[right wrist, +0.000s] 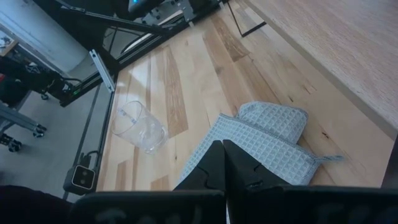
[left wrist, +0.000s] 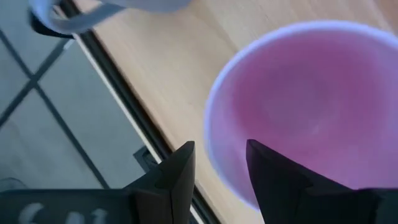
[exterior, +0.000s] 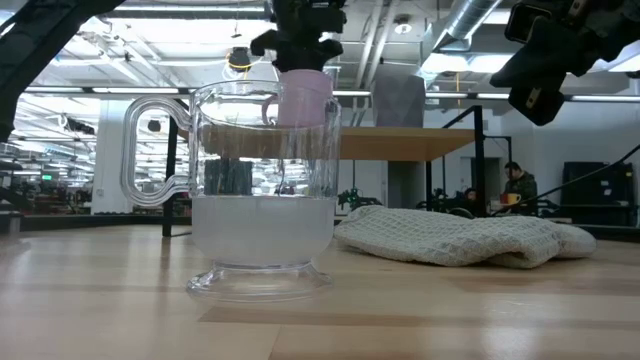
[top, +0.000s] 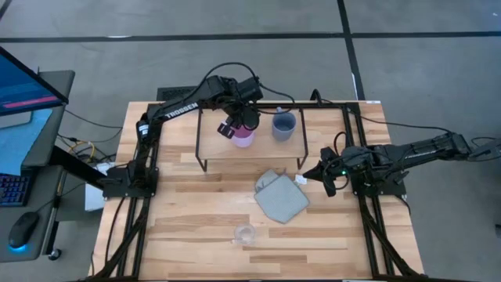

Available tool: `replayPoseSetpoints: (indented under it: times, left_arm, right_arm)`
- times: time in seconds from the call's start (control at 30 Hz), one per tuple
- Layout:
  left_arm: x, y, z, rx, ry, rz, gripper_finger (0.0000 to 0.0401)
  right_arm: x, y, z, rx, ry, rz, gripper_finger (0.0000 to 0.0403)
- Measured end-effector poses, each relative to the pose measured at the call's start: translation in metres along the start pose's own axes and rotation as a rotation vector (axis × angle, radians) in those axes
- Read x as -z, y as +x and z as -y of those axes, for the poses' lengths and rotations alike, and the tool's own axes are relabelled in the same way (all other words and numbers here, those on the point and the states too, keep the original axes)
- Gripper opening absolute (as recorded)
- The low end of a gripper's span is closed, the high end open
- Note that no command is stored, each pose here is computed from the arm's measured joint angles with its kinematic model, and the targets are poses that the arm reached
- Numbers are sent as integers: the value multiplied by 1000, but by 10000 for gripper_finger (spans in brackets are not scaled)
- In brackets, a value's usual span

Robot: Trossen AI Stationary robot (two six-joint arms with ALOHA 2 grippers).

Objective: Stack small to large cups/mugs on shelf
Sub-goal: Put the pink mug on the shelf

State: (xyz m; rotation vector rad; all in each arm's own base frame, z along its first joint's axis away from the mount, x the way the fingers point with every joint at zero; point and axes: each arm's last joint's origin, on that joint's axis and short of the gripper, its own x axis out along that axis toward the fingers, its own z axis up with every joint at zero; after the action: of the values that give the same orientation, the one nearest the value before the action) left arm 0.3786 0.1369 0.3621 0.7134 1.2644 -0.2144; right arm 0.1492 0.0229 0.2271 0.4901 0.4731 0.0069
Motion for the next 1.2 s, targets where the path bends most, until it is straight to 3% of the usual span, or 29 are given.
replayPoseSetpoints:
  times: [0.37,0.57,0.73,0.97,1.2]
  left_arm:
    - [-1,-31,-6,-99,-18,82,138]
    - [6,-53,-5,-179,-105,94,138]
    - [15,-79,1,-215,-269,148,138]
    - [25,-102,11,-165,-489,223,138]
    - [17,-104,24,-45,-594,255,138]
  right_arm:
    - [0,0,0,0,-1,0,10]
    - [0,0,0,0,-1,0,10]
    - [0,0,0,0,-2,0,10]
    - [0,0,0,0,-18,1,10]
    - [0,0,0,0,-18,1,10]
